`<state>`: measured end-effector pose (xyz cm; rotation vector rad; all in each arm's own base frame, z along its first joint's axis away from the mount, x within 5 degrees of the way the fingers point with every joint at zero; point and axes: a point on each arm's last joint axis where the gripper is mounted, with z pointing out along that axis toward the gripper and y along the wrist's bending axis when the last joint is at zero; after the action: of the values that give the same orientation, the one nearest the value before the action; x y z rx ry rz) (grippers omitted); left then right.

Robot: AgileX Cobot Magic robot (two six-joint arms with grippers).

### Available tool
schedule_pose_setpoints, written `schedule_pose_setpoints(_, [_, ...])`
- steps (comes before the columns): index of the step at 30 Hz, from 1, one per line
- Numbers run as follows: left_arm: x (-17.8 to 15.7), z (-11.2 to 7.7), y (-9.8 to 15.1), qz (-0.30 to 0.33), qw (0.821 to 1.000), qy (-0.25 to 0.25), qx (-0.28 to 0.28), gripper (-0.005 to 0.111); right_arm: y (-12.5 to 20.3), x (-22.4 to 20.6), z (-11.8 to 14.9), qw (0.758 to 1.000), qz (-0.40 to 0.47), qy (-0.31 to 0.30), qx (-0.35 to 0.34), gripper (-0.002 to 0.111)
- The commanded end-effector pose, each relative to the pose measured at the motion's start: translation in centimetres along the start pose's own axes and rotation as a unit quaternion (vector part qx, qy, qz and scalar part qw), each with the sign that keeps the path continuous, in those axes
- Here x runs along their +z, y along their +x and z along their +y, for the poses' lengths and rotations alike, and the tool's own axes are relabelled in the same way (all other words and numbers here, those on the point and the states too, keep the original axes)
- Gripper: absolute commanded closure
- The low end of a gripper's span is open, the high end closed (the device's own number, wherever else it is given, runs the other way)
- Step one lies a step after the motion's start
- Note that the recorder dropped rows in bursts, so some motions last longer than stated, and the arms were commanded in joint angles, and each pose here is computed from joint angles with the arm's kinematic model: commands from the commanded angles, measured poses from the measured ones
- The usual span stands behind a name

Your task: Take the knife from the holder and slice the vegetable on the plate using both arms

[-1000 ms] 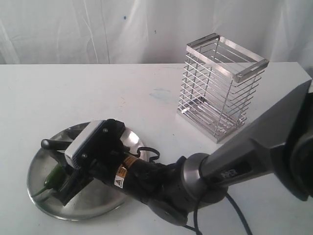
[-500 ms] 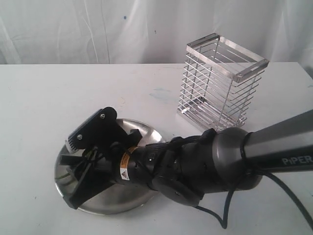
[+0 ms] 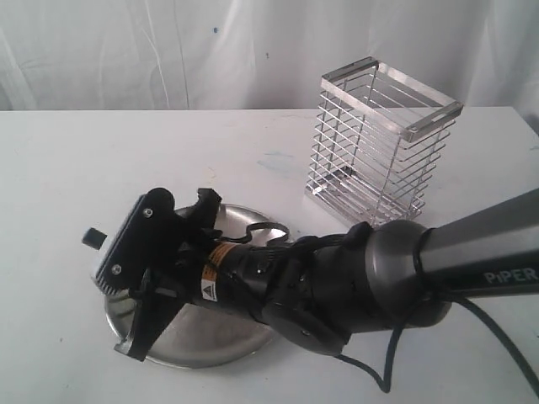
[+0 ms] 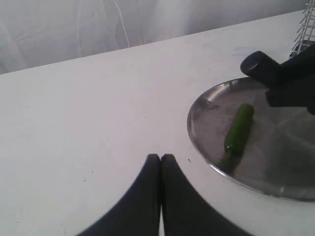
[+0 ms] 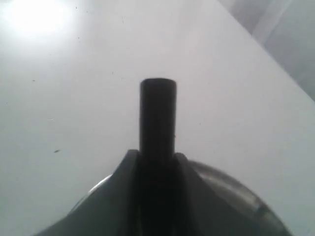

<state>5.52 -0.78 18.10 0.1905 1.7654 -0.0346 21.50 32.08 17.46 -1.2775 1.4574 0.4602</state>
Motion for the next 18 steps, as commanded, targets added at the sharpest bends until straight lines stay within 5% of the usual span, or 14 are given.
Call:
schedule_pose_setpoints(1, [0.0,0.0,0.1,0.0,1.0,0.003,-0.003,0.107,-1.2,-0.4,-0.3,0.979,-0.053,0.026,-0.198,0.108])
schedule_pose_setpoints(9, [0.0,0.0,0.1,0.0,1.0,0.003,-0.003,0.107,-2.5,-1.4,-0.4,0.901,-0.05,0.013,-0.432,0.108])
schedule_pose_setpoints(14, [0.0,0.0,0.1,0.0,1.0,0.003,-0.003,0.107,-0.1,-1.1,-0.2,0.772,0.019,-0.05,-0.633,0.108])
schedule_pose_setpoints(18, [0.0,0.0,0.1,0.0,1.0,0.003,-0.003,0.107,1.7,-0.2,-0.1,0.776,0.038,-0.065,-0.626,0.108])
